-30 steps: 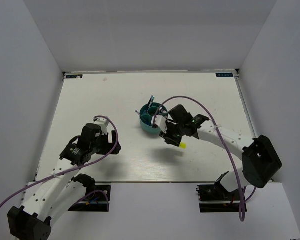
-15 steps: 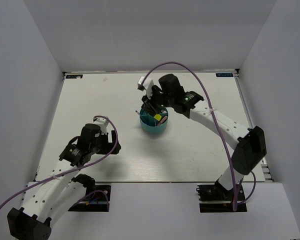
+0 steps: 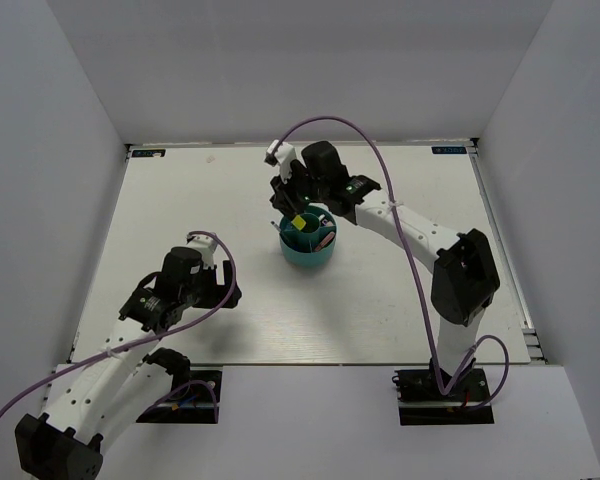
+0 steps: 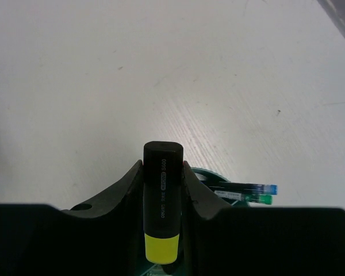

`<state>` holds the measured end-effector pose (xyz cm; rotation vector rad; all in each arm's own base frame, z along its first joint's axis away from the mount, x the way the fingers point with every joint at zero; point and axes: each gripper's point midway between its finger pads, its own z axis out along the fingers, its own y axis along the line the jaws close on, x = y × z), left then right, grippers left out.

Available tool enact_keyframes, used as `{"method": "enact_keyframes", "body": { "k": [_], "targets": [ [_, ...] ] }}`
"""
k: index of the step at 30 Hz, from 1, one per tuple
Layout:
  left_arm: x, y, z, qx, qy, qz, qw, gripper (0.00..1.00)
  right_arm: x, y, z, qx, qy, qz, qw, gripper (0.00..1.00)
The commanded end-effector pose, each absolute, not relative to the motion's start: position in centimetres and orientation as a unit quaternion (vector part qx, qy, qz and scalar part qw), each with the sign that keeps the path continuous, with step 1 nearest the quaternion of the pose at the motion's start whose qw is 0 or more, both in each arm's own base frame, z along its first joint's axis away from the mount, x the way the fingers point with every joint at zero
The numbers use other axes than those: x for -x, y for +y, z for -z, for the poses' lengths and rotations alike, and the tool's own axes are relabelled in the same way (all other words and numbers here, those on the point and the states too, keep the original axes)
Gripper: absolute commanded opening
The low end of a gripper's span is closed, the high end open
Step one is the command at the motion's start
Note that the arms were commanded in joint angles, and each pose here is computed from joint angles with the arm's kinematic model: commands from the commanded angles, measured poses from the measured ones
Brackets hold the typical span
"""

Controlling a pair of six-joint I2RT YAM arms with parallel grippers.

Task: Sort the stationery into containers
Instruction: Place the pen in the storage box.

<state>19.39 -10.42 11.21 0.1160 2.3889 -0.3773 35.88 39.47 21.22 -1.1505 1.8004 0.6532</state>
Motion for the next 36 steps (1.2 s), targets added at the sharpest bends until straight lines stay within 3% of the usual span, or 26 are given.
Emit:
{"method": "enact_keyframes", "body": {
  "k": [1, 8, 36],
  "targets": [
    [-19.6, -10.2, -11.0, -0.046, 0.923, 0.138, 0.356, 1.00, -39.4, 39.7, -26.1, 0.416, 0.706, -0.251, 0.516, 0.00],
    [-19.5, -10.2, -10.7, -0.047, 0.926, 0.137, 0.349, 1.00, -41.3, 39.0, -25.8, 0.379, 0.723, -0.232, 0.529, 0.00],
    [-19.6, -9.6, -9.8, -0.041, 0.933, 0.117, 0.337, 1.00, -41.5, 36.1, -21.6, 0.363, 0.720, -0.196, 0.559, 0.00]
  ]
}}
